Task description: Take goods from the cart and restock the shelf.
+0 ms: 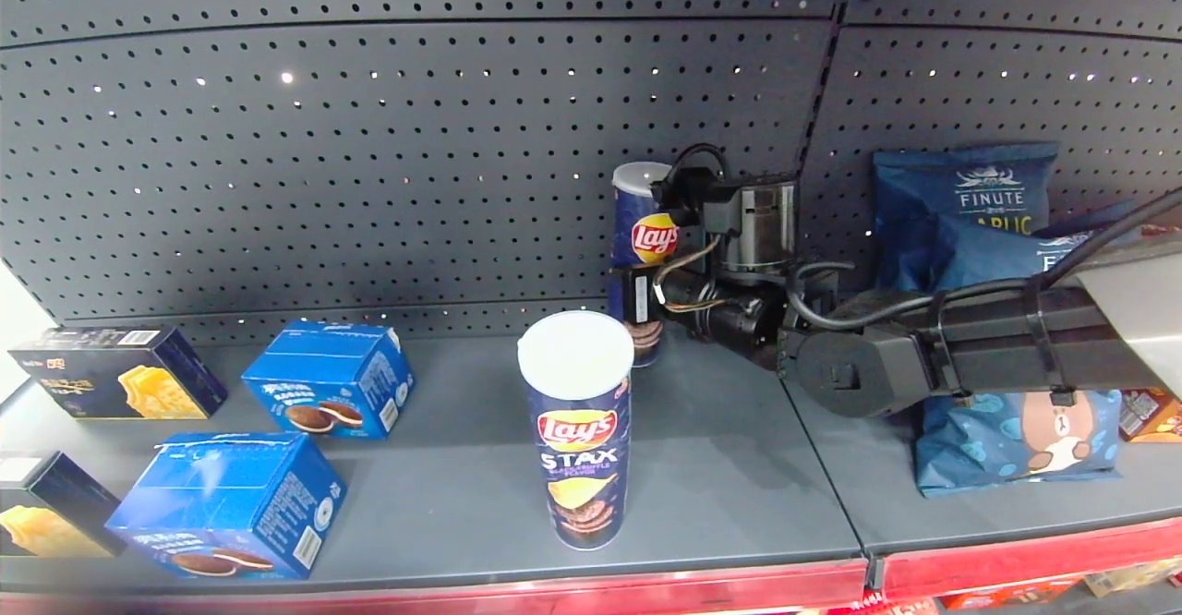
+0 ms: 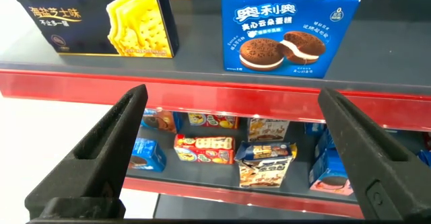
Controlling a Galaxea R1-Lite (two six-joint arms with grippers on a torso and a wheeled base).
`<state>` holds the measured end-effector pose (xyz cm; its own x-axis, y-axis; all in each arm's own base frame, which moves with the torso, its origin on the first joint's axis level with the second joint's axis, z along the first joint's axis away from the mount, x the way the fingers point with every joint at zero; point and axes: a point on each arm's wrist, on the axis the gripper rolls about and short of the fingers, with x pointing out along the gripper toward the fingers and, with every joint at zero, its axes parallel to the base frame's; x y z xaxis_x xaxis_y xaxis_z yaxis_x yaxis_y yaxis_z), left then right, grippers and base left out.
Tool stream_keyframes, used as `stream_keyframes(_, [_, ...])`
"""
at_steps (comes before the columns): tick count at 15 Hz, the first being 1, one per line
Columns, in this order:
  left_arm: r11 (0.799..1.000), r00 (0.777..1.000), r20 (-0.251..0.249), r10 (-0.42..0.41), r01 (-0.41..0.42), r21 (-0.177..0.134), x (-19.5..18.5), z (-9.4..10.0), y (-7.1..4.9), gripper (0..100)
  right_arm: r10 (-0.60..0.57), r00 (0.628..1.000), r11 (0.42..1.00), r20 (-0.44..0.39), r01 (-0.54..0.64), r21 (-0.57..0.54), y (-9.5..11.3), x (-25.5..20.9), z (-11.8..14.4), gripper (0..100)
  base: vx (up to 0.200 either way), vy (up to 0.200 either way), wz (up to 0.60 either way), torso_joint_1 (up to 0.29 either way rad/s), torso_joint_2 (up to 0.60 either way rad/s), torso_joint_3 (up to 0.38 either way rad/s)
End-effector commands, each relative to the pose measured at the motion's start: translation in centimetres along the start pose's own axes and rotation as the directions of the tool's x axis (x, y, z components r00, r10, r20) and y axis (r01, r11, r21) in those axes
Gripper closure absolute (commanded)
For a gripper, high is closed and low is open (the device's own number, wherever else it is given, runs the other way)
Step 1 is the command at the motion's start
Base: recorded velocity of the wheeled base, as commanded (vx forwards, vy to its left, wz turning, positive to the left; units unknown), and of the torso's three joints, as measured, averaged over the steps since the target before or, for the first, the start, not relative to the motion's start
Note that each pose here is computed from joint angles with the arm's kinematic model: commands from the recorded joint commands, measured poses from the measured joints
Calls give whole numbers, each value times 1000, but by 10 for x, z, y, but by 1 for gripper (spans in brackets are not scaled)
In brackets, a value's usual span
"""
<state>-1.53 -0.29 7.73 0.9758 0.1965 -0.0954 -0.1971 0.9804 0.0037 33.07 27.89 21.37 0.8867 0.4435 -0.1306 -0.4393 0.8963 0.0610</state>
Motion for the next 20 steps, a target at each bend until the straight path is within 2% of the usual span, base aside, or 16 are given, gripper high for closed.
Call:
stream_keyframes(1, [1000, 1000, -1, 2, -2, 0, 0, 0, 0, 0, 2, 1000, 1000, -3, -2, -4, 1, 5, -6, 100, 0, 0, 0, 0, 0, 0])
stream_keyframes(7, [1000, 1000, -1, 2, -2, 0, 0, 0, 0, 0, -1, 1000, 999, 21, 2, -49, 2, 23, -25, 100, 0, 0, 0, 0, 0, 0])
stream_keyframes(14, [1000, 1000, -1, 2, -2, 0, 0, 0, 0, 0, -5, 1000, 998, 9, 5, -56, 1, 27, -31, 100, 0, 0, 0, 0, 0, 0])
stream_keyframes(15, [1000, 1000, -1, 1, -1, 0, 0, 0, 0, 0, -5, 1000, 998, 3, 6, -58, 1, 27, -33, 0, 0, 0, 0, 0, 0, 0])
stream_keyframes(20, [1000, 1000, -1, 1, -1, 0, 0, 0, 0, 0, -2, 1000, 998, 6, 2, -56, 2, 22, -30, 0, 0, 0, 0, 0, 0, 0])
